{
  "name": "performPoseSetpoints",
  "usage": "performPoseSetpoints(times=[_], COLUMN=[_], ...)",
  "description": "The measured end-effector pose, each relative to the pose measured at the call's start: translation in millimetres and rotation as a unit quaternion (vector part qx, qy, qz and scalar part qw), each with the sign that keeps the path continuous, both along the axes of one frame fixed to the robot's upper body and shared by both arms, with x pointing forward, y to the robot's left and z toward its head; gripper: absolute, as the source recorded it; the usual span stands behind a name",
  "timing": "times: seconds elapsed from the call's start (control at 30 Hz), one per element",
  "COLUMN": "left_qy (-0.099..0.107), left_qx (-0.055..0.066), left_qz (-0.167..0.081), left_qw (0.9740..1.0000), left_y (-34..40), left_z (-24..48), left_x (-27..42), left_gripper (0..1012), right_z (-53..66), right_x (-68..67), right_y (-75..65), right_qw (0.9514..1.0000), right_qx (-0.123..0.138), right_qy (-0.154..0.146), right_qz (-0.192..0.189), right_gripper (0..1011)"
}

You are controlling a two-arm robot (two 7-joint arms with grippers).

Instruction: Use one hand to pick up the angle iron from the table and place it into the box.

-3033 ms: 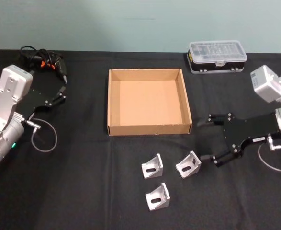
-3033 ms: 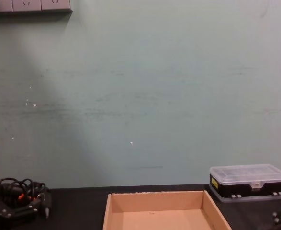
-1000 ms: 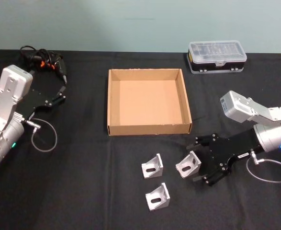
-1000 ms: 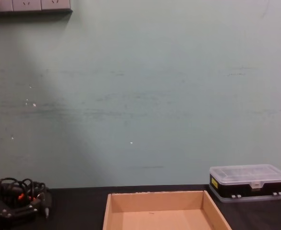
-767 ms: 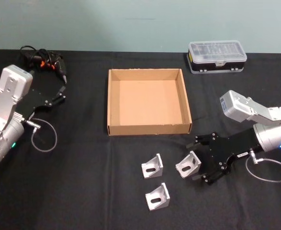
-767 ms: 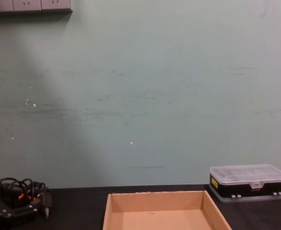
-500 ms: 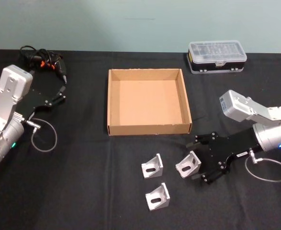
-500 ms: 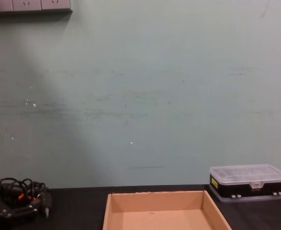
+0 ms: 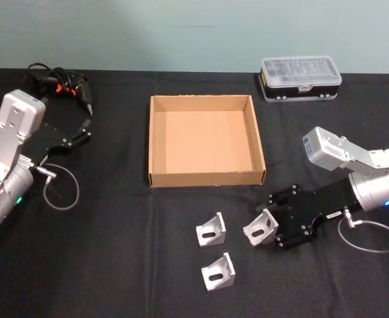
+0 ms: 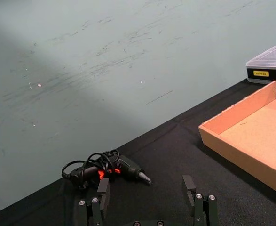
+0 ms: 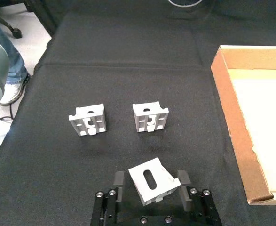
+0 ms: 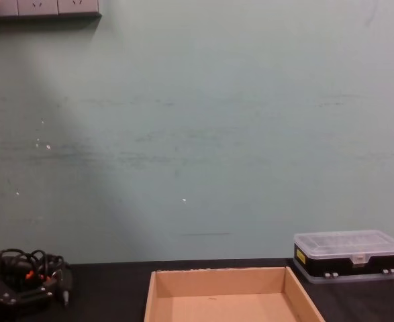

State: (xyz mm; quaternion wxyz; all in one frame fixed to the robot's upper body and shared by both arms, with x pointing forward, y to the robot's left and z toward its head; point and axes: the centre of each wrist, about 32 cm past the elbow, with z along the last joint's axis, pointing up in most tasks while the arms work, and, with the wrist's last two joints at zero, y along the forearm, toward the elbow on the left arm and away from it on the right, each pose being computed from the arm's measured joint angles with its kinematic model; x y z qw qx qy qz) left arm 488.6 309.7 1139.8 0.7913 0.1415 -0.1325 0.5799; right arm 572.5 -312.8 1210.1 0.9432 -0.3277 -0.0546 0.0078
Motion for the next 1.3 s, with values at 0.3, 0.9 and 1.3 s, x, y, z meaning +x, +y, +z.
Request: performPoseSetpoints(times=[0.3, 0.9, 1.3], left_qy=[0.000, 0.000, 0.000], left_qx=[0.000, 0.000, 0.000], left_qz=[0.000, 0.000, 0.000], left_qw=[1.0000, 1.0000, 1.0000], left_y=[0.0, 0.0, 0.0], left_z=[0.0, 0.0, 0.0], left_x=[0.0, 0.0, 0.0], left_gripper=[1000, 1000, 1000], right_z=[-1.7, 15.2, 48.0], right_x=[0.0, 2.0, 12.0], right_y=[0.6, 2.0, 4.0], right_qw=[1.0000, 0.9991, 0.9895], right_qx=[0.003, 0.040, 0.097], right_qy=[0.001, -0.013, -0.085], right_qz=[0.000, -0.004, -0.066], right_gripper=[478, 469, 470])
